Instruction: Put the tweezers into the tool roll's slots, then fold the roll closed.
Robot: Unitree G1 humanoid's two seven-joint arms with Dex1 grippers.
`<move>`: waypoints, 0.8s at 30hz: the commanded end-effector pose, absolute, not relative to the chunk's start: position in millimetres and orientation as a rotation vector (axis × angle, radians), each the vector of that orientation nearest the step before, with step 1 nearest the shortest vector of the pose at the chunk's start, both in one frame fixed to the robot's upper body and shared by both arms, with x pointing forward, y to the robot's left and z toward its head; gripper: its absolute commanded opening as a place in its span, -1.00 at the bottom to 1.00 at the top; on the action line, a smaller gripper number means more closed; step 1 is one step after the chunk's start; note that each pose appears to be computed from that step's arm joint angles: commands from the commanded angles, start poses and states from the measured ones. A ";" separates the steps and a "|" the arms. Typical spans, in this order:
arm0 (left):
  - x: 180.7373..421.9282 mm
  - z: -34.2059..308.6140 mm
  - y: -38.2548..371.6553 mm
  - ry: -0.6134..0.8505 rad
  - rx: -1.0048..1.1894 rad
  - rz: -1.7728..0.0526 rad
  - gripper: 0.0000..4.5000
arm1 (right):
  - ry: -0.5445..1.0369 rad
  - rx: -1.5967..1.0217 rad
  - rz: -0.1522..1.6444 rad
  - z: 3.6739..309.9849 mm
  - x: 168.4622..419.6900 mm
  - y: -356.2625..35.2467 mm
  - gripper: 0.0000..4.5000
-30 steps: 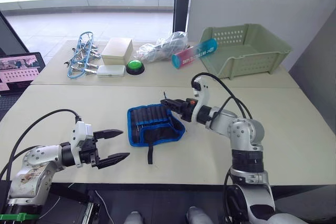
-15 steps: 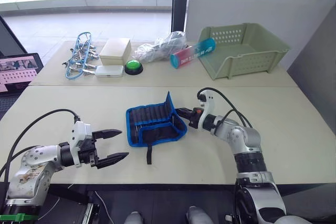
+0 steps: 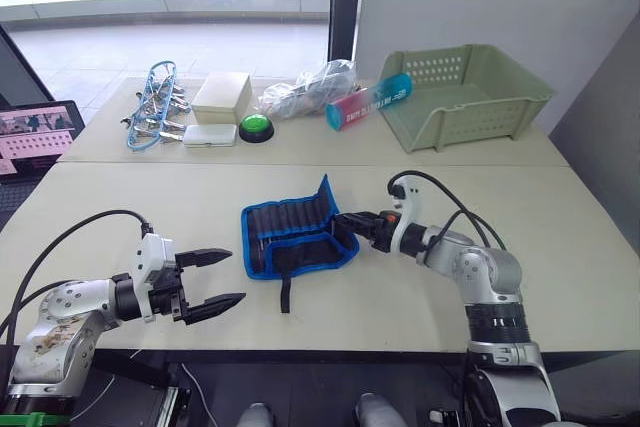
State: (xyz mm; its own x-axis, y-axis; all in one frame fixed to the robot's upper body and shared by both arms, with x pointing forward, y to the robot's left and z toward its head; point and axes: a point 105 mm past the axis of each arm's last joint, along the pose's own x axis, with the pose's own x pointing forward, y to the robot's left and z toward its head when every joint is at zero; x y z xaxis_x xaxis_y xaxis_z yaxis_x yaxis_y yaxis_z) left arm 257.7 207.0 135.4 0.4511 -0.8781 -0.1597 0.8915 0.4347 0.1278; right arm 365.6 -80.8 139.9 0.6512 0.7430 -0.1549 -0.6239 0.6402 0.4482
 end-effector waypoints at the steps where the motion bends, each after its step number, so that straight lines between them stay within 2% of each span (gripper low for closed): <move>1: 256.9 146.2 206.8 0.040 0.228 -1.106 1.00 | 0.313 0.362 0.812 148.3 363.8 -76.3 0.40; 5: 256.0 145.8 207.0 0.042 0.225 -1.106 1.00 | 0.302 0.376 0.807 150.0 365.3 -76.2 -0.13; 9: 255.3 145.5 207.4 0.044 0.225 -1.105 1.00 | 0.304 0.393 0.812 152.2 364.1 -76.7 -0.76; 11: 255.0 145.5 207.2 0.044 0.223 -1.106 1.00 | 0.321 0.395 0.798 150.4 364.2 -79.0 -0.99; 18: 254.2 144.3 205.8 0.046 0.220 -1.113 1.00 | 0.394 0.393 0.732 141.5 359.3 -93.3 -0.99; 22: 253.9 143.6 205.4 0.050 0.218 -1.117 1.00 | 0.439 0.418 0.712 141.0 347.9 -101.5 -0.99; 24: 254.4 142.2 204.9 0.056 0.216 -1.121 1.00 | 0.472 0.443 0.695 145.9 332.7 -106.3 -0.99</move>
State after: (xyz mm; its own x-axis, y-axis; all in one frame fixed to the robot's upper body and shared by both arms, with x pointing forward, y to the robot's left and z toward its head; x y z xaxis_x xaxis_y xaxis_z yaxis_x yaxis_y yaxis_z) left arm 256.1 205.7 134.4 0.4455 -0.8804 -0.1626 0.8945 0.4298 0.1232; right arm 344.5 -103.5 129.7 0.6711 0.6834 -0.2873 -0.4850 0.6979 0.5270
